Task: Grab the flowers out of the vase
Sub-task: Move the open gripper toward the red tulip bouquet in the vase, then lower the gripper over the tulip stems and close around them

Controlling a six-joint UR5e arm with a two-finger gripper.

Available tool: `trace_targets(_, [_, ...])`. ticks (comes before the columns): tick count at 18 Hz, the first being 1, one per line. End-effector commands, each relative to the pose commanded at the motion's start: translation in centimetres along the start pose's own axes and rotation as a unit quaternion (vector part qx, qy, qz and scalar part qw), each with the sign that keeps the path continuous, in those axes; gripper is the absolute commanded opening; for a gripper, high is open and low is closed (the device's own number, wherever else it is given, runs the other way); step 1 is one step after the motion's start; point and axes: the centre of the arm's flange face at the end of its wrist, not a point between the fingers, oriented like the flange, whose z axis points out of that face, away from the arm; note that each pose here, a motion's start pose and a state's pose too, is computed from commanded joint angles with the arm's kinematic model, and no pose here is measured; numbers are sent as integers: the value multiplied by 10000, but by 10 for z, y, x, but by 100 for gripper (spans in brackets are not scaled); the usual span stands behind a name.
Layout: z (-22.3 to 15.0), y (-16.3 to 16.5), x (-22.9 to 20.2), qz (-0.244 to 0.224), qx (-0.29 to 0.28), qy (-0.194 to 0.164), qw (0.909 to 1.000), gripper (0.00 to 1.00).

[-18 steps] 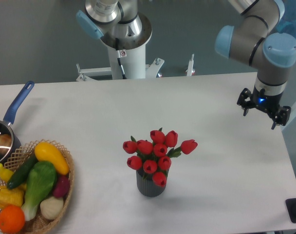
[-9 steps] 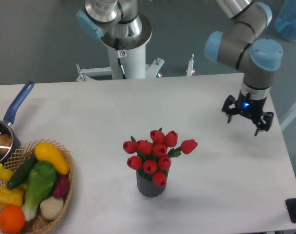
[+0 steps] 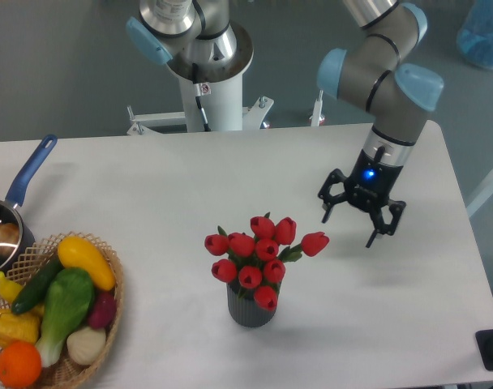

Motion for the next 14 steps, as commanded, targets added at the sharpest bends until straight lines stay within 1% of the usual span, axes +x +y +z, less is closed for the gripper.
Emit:
trace_targets(2, [2, -17, 5, -90, 530, 99, 9985, 100])
trace_targets(4, [1, -34, 8, -307, 1070, 220, 9935, 100])
trace_targets(6, [1, -40, 10, -348, 1383, 291, 9894, 100])
trace_targets(14, [19, -70, 41, -198, 1602, 614, 9850, 100])
